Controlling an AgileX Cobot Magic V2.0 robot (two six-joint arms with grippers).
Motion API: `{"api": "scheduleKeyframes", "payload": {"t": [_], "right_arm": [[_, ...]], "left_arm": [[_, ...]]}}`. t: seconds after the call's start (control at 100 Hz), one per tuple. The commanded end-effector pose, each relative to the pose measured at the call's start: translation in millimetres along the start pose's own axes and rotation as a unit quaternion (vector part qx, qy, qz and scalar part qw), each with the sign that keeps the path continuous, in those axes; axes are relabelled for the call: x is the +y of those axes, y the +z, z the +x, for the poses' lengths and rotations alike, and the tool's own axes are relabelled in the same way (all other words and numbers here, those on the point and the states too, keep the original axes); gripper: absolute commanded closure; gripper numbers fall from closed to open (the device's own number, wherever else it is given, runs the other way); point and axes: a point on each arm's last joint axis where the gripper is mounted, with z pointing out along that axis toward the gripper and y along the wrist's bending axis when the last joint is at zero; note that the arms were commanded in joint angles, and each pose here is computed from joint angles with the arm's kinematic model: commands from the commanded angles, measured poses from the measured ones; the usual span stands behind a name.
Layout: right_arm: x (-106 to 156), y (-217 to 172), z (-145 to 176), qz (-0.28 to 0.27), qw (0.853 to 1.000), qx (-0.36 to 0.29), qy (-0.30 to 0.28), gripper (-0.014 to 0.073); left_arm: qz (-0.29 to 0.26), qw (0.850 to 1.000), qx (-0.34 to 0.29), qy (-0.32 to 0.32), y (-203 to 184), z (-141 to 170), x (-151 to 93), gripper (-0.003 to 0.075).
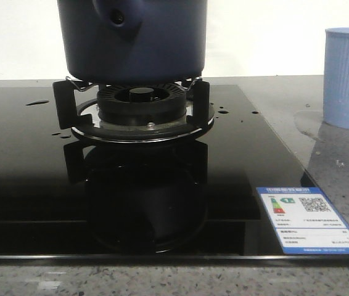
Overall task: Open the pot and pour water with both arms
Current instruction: 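Grasp the blue knob and lift the glass lid with the left gripper, then reach the right gripper to the light blue cup and grasp it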
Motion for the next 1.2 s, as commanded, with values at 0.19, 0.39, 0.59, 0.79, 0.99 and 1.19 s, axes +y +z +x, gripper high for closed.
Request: {"api": "scheduleKeyframes", "payload": {"t": [0.19, 0.39, 0.59, 0.79, 0.99, 1.19], "right_arm": [[-0.9, -1.5, -15.1, 0.005, 0.999, -0.041, 0.004, -0.0060], [-0.9, -1.5, -15.1, 0.005, 0.999, -0.041, 0.004, -0.0060], [-0.9, -1.5, -15.1, 0.005, 0.999, -0.041, 0.004, -0.0060], [-1.0, -1.5, -15.2, 0.005, 0.999, -0.041, 0.004, -0.0060], [-1.0, -1.5, -15.2, 0.005, 0.999, -0.041, 0.004, -0.0060], [-1.0, -1.5, -15.2, 0.005, 0.999, -0.041, 0.004, -0.0060]], "left_arm": [[-0.007, 0.999, -0.028, -0.029, 36.8, -26.3, 33.7, 0.0101], [0.001, 0.999, -0.026, -0.030, 67.8, -27.0, 60.4, 0.0099], [0.019, 0.998, -0.019, -0.050, 92.5, -18.9, 77.7, 0.0098], [0.031, 0.997, -0.018, -0.063, 110.7, -9.0, 89.7, 0.0099], [0.043, 0.995, -0.045, -0.074, 120.9, -9.2, 96.4, 0.0099], [0.047, 0.994, -0.041, -0.085, 128.3, -1.4, 100.6, 0.0100]]}}
